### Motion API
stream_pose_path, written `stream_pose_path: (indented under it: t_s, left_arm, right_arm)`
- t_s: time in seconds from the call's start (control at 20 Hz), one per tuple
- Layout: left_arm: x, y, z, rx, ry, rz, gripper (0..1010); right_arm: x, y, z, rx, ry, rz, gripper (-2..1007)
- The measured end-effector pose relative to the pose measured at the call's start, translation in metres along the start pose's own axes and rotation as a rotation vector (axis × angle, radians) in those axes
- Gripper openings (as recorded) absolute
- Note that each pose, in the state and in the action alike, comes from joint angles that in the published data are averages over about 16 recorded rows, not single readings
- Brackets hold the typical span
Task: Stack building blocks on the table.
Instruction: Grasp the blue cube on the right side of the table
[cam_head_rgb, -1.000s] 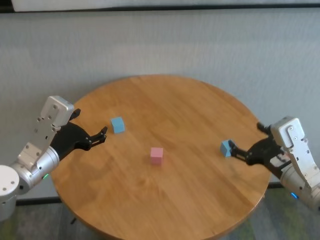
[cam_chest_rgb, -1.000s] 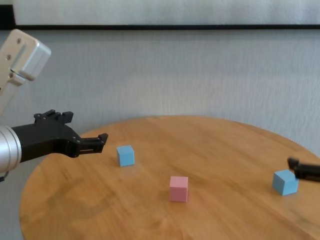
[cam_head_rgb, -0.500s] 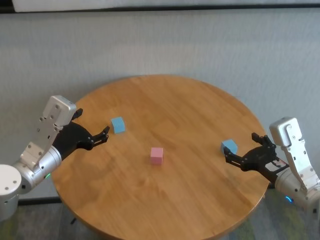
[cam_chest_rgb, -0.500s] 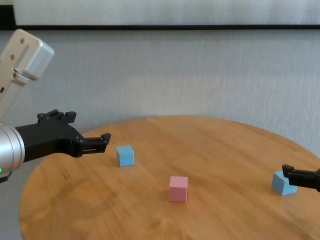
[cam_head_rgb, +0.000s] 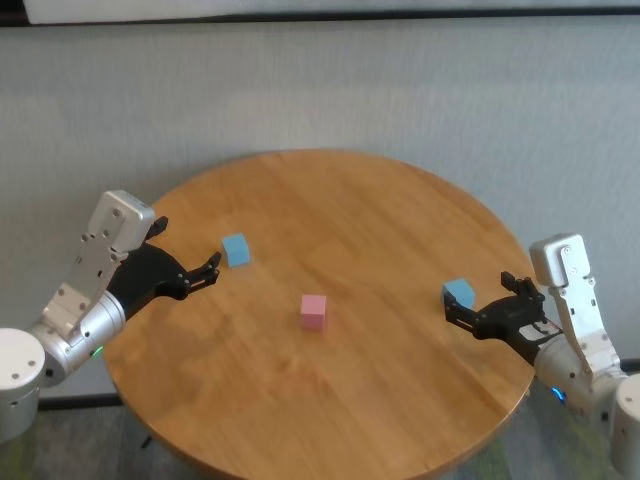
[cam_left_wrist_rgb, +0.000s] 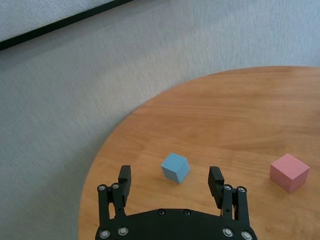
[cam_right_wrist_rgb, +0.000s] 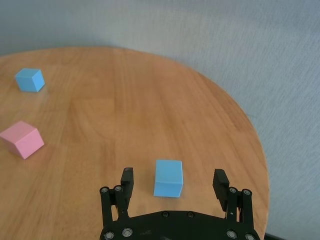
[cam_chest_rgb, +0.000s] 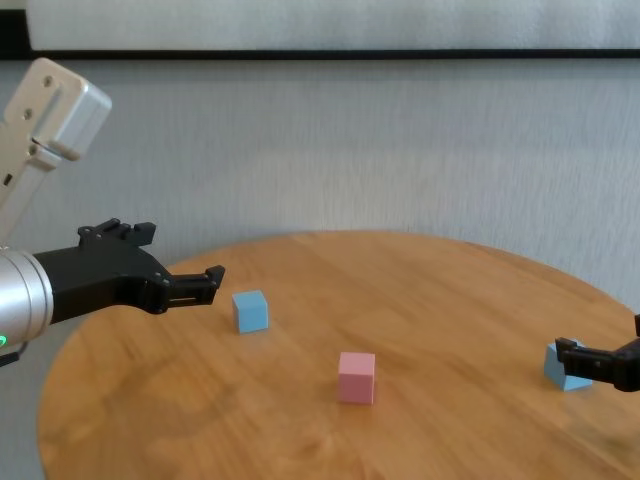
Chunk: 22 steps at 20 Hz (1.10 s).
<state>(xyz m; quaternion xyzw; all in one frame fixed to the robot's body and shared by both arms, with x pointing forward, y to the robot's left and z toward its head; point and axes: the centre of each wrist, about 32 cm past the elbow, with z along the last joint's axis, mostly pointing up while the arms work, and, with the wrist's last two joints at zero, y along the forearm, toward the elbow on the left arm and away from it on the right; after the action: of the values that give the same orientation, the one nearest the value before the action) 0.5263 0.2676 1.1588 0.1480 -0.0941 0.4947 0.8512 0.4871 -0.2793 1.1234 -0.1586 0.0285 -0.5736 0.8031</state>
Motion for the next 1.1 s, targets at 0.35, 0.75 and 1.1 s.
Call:
stream_pose_path:
  t_s: [0.35,0.75,1.1]
  left_arm:
    - [-0.0003,0.000,0.0001,-0.001,0.001,-0.001,1000]
    - [-0.0005,-0.001,0.0001,-0.002,0.001,-0.001,1000]
    - [-0.0006,-0.001,0.0002,-0.002,0.001,-0.002,1000]
  right_arm:
    - [-0.0025,0.0158,-0.0017,-0.025,0.028,-0.018,1005]
    - [-0.0080,0.0282,-0.0030,-0.039,0.030,-0.027,1005]
    - [-0.0138,0.0318,-0.0045,-0.041,0.020,-0.035,1005]
